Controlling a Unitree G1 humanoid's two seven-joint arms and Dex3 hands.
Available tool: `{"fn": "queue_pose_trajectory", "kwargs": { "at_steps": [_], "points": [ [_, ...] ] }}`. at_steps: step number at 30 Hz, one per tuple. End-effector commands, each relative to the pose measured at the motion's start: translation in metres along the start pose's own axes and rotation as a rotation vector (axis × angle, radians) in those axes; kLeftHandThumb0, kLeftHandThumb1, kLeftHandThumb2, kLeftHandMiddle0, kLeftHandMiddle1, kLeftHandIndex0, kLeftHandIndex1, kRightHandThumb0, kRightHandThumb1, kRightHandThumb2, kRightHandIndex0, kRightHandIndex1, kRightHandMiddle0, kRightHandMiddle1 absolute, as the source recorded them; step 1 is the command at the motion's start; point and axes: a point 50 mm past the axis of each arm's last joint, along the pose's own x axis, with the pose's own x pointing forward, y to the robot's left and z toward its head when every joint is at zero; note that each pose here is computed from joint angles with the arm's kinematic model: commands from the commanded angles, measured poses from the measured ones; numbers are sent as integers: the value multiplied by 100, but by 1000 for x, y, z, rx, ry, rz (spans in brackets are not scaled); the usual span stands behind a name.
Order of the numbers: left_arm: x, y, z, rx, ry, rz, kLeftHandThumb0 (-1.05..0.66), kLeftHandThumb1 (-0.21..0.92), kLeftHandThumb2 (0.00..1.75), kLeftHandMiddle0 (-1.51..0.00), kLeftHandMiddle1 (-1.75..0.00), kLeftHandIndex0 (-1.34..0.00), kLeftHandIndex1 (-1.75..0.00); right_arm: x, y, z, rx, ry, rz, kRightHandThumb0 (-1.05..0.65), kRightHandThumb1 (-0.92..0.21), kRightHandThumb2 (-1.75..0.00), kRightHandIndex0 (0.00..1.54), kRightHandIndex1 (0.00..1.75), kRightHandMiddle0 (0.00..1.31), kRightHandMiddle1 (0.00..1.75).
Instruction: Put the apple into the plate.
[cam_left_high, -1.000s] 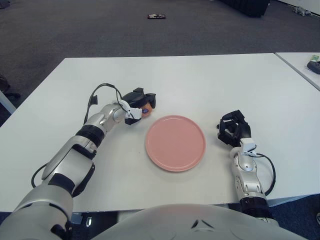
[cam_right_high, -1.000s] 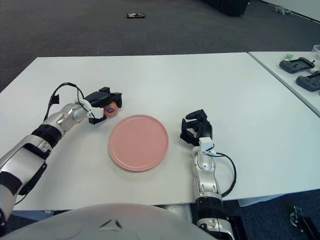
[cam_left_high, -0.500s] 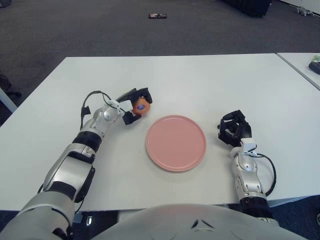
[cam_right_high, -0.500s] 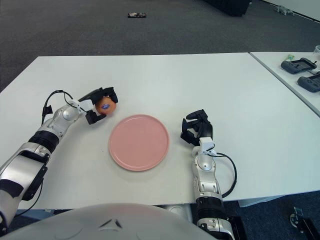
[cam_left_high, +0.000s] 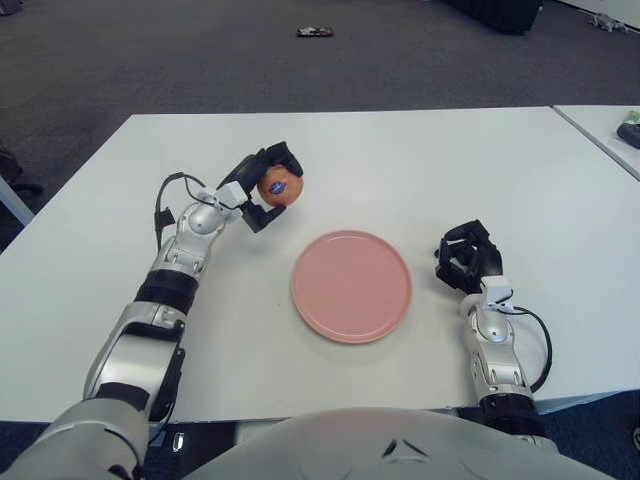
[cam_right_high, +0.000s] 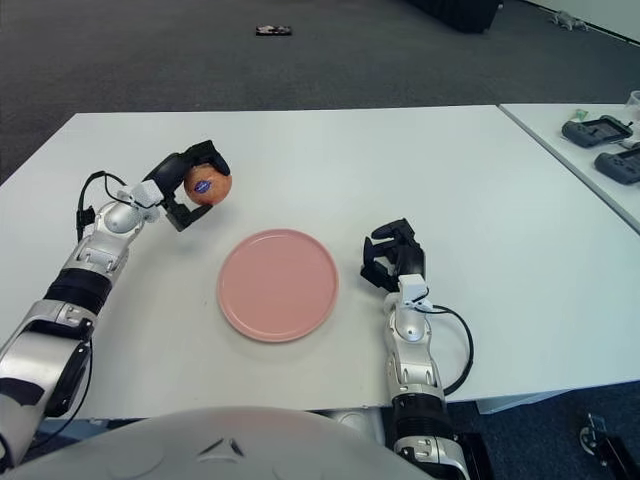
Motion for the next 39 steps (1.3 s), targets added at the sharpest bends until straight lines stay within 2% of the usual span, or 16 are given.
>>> {"fn": "queue_pose_trajectory", "kwargs": {
  "at_steps": [1,11,18,21,24,26,32,35,39],
  "points": [
    [-4,2,14,-17,-36,11,0,-11,175,-98,-159,-70,-175,0,0,-1,-17,8,11,-41,-54,-105,58,145,44,175],
    [-10,-2,37,15,-152,-39,0,-11,175,-98,-159,-71,-175,1,0,-2,-20,20,11,-41,-54,-104,58,146,43,175],
    [-20,-25,61,76,-260,-156,0,-11,175,-99,-158,-71,-175,1,1,-2,-25,23,17,-41,-55,-103,57,146,42,175],
    [-22,-36,66,89,-312,-224,0,-11,175,-99,-159,-71,-175,1,2,-1,-21,22,16,-41,-56,-103,57,146,42,175],
    [-27,-59,67,100,-375,-305,0,-11,175,-98,-159,-70,-175,1,2,-1,-17,21,15,-40,-56,-102,56,146,42,175],
    [-29,-66,68,116,-400,-333,0,-11,175,-98,-159,-70,-175,1,2,-1,-17,20,15,-40,-56,-102,56,146,42,175],
    [-33,-72,72,218,-429,-429,0,-11,175,-98,-159,-70,-175,1,2,-1,-19,18,14,-40,-56,-102,56,146,42,175],
    [-33,-82,74,369,-458,-554,0,-11,175,-98,-159,-70,-175,1,1,-1,-25,18,16,-40,-56,-102,57,146,42,175],
    [-33,-92,72,479,-489,-616,0,-10,175,-97,-161,-69,-175,1,2,-1,-26,17,21,-40,-56,-102,58,146,42,175]
  ]
}}
